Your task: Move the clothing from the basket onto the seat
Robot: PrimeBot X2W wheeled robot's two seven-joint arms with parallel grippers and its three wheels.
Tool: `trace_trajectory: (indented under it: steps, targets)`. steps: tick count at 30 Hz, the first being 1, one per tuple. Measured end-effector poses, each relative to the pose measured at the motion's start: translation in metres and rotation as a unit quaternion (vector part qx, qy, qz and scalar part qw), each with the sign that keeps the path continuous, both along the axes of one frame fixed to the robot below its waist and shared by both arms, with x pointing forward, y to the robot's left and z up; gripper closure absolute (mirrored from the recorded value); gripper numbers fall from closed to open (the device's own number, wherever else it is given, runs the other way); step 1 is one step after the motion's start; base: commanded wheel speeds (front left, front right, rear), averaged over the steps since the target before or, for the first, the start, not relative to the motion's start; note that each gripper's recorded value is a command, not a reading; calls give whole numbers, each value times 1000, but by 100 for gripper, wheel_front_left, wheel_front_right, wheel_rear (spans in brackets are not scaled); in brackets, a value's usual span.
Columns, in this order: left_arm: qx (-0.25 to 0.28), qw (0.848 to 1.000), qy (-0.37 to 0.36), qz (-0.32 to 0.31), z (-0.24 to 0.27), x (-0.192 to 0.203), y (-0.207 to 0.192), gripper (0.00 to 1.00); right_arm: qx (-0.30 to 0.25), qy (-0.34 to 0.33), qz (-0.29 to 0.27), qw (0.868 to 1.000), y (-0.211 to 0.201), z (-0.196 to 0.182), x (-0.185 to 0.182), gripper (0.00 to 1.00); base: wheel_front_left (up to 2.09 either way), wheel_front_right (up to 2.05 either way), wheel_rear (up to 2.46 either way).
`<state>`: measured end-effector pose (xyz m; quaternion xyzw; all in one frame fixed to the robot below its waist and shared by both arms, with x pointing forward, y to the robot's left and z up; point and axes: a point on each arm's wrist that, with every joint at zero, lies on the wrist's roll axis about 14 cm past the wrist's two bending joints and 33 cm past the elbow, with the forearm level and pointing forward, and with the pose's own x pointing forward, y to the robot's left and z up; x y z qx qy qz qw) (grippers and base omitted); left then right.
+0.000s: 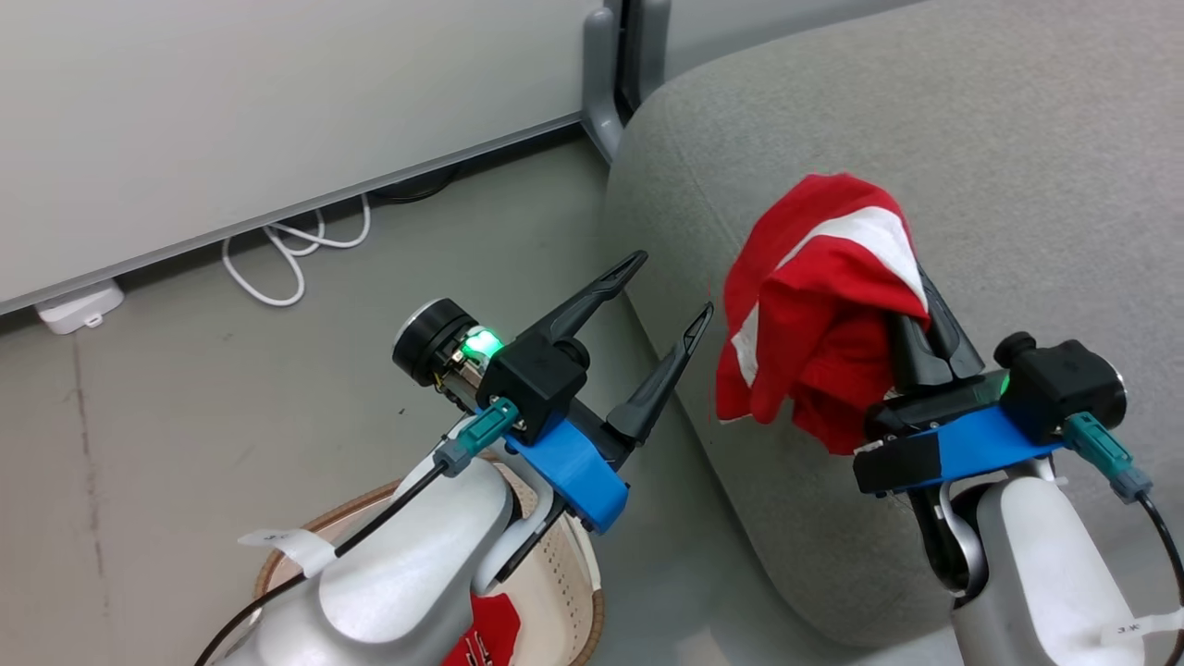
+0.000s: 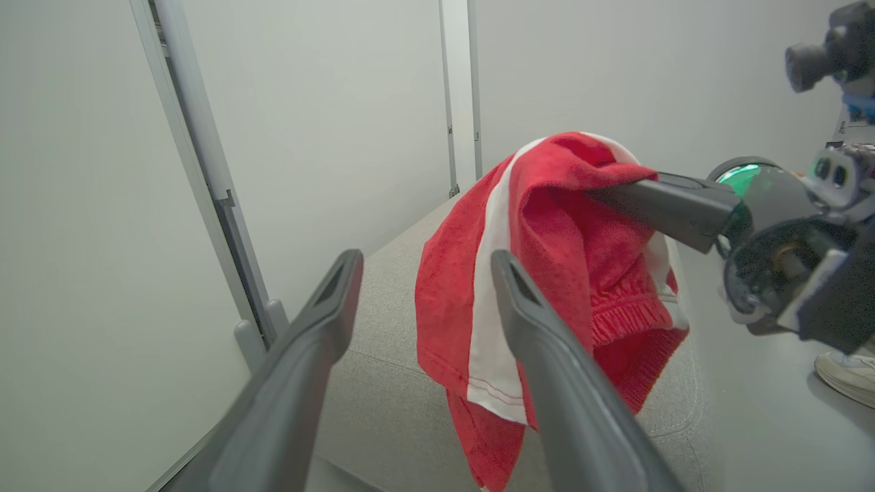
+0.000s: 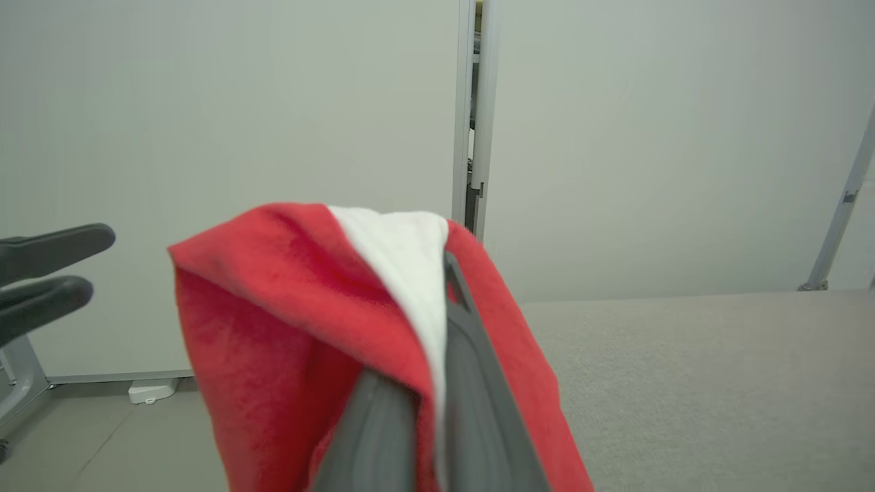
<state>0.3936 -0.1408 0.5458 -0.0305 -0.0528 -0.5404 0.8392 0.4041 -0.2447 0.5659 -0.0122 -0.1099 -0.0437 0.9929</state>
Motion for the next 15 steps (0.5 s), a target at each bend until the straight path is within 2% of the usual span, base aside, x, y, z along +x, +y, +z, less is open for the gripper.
trace_trajectory:
  steps: [6, 15]
  targets:
    - [-4, 1000, 4, -22, -2, -7, -14, 0, -3, 7, -32, 999, -20, -5, -15, 100, 0, 0, 0]
    - [-7, 1000, 9, -25, -7, -3, -17, 0, -7, 3, -48, 999, -29, -3, -17, 100, 0, 0, 0]
